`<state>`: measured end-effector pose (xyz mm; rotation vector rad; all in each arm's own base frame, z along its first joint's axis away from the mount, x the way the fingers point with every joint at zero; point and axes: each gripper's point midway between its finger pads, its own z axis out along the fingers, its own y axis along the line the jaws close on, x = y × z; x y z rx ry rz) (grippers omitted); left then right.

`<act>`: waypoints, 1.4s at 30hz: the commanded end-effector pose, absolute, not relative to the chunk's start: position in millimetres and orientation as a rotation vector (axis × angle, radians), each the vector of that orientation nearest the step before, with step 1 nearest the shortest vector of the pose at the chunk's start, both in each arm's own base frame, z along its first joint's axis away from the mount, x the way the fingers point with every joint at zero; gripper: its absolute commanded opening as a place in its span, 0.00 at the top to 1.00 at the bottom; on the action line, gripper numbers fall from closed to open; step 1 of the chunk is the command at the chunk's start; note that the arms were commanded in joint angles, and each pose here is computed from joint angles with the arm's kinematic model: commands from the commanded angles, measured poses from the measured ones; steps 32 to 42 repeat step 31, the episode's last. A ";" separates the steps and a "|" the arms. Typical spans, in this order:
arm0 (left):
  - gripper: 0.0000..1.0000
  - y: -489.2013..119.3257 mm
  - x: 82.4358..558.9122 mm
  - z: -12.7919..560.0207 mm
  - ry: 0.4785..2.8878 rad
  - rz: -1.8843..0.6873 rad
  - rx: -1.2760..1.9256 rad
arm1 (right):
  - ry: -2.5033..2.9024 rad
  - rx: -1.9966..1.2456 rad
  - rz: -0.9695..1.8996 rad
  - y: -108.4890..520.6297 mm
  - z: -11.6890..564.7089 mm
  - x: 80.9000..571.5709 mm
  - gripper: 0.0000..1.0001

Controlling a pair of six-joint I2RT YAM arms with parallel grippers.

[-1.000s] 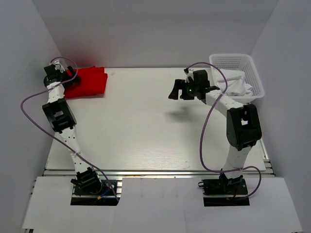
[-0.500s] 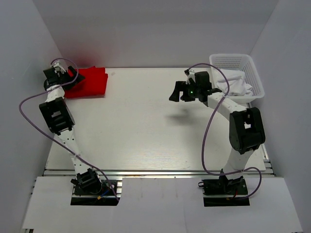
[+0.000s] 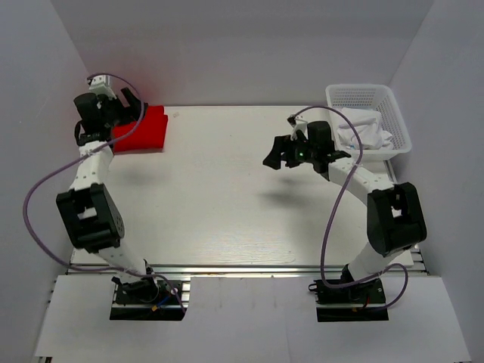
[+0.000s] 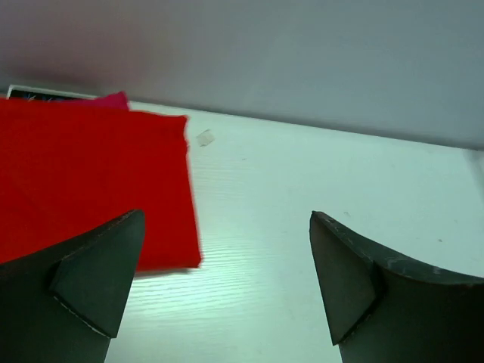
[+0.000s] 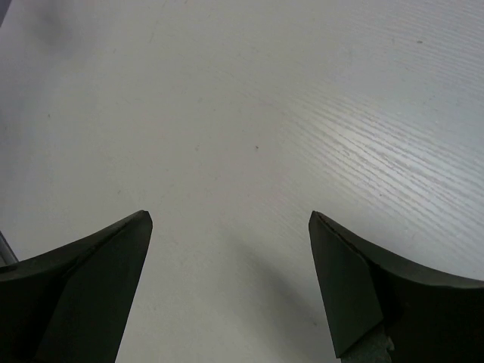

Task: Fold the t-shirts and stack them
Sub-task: Put the neatly folded tshirt into the corner of the board with the left arm

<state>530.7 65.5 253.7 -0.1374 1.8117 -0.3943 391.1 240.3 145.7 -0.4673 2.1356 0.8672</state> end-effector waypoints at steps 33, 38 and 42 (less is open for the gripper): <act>0.00 -137.2 325.4 174.2 1.994 -0.311 0.168 | 1.921 -0.217 0.809 192.4 160.6 321.5 0.10; 0.00 -137.2 325.4 174.2 1.994 -0.311 0.168 | 1.921 -0.217 0.809 192.4 160.6 321.5 0.10; 0.00 -137.2 325.4 174.2 1.994 -0.311 0.168 | 1.921 -0.217 0.809 192.4 160.6 321.5 0.10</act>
